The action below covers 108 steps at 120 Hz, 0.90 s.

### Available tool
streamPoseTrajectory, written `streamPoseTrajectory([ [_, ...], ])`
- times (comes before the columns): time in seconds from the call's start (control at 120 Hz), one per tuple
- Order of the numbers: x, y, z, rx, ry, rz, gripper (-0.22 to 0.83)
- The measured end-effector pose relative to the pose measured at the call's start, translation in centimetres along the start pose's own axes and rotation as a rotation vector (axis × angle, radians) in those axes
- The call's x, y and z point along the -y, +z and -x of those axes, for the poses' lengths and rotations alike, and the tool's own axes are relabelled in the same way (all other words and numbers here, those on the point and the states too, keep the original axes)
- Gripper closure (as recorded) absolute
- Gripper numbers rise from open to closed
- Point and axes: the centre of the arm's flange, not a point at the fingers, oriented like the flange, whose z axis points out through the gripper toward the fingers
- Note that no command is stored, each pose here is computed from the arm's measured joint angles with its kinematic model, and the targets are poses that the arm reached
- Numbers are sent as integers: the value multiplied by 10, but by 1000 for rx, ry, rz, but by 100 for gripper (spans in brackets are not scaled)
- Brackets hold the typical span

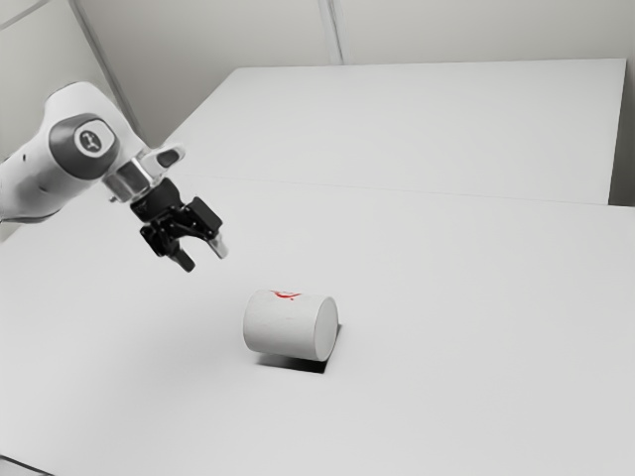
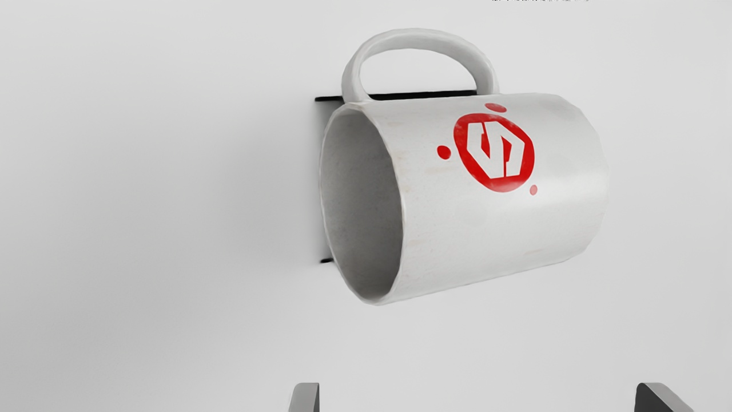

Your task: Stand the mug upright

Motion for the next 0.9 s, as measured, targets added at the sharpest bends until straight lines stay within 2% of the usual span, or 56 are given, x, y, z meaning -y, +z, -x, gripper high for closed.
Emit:
streamPoseTrajectory([
  [0.417,76,40,0,-138,-91,160,0],
  [0.742,85,83,-17,-207,-89,316,0],
  [0.9,82,100,-11,-211,-78,390,0],
])
